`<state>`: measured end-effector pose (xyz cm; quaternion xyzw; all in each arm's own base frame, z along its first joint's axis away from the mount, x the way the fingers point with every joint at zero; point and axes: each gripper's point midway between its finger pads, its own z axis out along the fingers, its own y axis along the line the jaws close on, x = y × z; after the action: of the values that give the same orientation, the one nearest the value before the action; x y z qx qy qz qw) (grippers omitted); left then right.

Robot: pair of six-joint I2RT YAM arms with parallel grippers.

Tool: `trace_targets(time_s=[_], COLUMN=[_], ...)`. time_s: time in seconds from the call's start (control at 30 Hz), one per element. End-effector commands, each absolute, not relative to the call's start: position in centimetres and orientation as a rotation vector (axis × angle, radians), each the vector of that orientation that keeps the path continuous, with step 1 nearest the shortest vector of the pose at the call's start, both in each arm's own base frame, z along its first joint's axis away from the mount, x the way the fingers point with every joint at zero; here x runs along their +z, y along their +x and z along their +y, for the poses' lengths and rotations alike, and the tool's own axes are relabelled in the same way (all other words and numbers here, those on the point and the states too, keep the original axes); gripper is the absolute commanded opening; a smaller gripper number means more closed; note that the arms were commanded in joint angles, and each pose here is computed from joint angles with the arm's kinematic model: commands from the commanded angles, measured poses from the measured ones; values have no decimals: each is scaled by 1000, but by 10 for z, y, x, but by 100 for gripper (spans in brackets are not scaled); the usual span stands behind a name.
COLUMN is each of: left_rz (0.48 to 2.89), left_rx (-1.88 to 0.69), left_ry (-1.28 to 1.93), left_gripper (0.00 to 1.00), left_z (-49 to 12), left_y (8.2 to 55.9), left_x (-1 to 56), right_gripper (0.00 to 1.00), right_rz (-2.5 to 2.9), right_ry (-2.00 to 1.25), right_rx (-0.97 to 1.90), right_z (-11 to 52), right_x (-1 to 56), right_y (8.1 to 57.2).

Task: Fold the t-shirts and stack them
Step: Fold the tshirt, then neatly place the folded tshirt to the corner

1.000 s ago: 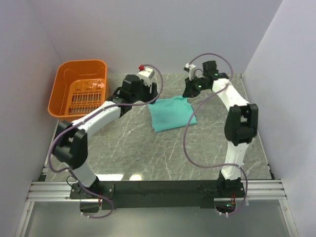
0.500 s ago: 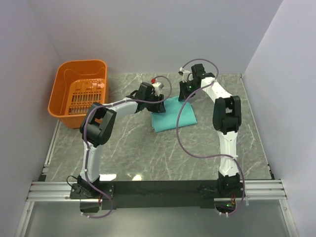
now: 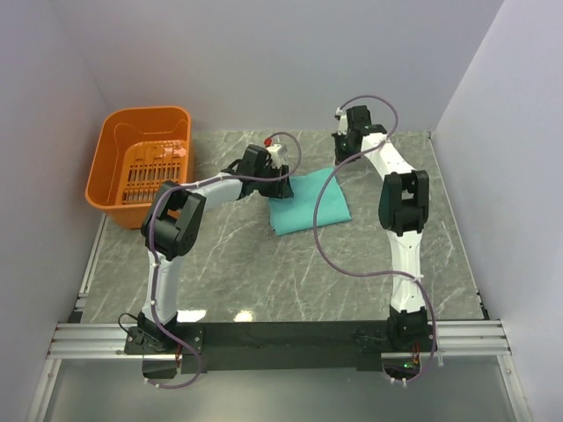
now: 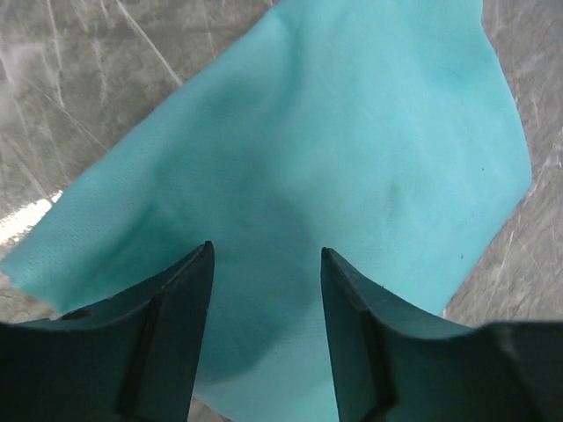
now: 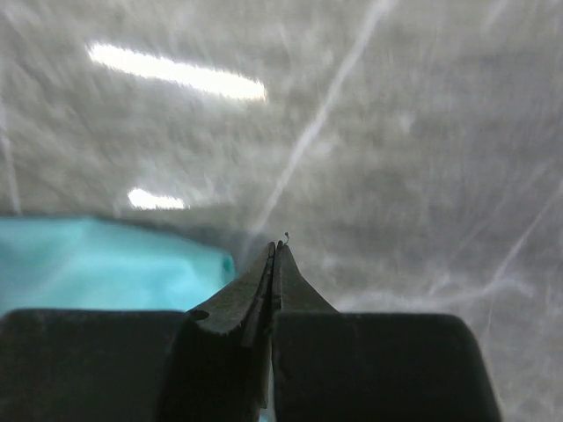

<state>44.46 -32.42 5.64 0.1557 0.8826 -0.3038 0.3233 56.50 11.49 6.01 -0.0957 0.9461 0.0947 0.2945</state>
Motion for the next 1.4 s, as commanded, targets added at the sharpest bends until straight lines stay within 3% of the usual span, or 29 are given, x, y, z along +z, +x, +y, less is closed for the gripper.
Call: trace_targets(time_s=[0.0, 0.1, 0.27, 0.47, 1.03, 1.2, 1.37], left_rz=[2154, 2113, 2155, 2172, 2236, 2236, 2086], left_rx=[-825, -811, -804, -848, -864, -856, -832], left_ry=[397, 365, 299, 238, 180, 143, 225], left_gripper=[59, 65, 65, 63, 63, 63, 65], left_z=[-332, -326, -315, -308, -290, -281, -281], left_y=[466, 473, 486, 493, 511, 516, 528], left_x=[110, 126, 115, 100, 62, 58, 118], right_gripper=[1, 5, 17, 13, 8, 8, 14], right_rz=[2423, 2337, 2226, 2412, 2774, 2776, 2598], right_ry=[-276, -471, -714, -752, -533, -525, -569], right_rx=[229, 339, 688, 1012, 799, 803, 801], right_z=[103, 118, 156, 180, 122, 116, 110], right_x=[111, 140, 158, 111, 22, 25, 80], right_y=[559, 531, 465, 417, 395, 392, 402])
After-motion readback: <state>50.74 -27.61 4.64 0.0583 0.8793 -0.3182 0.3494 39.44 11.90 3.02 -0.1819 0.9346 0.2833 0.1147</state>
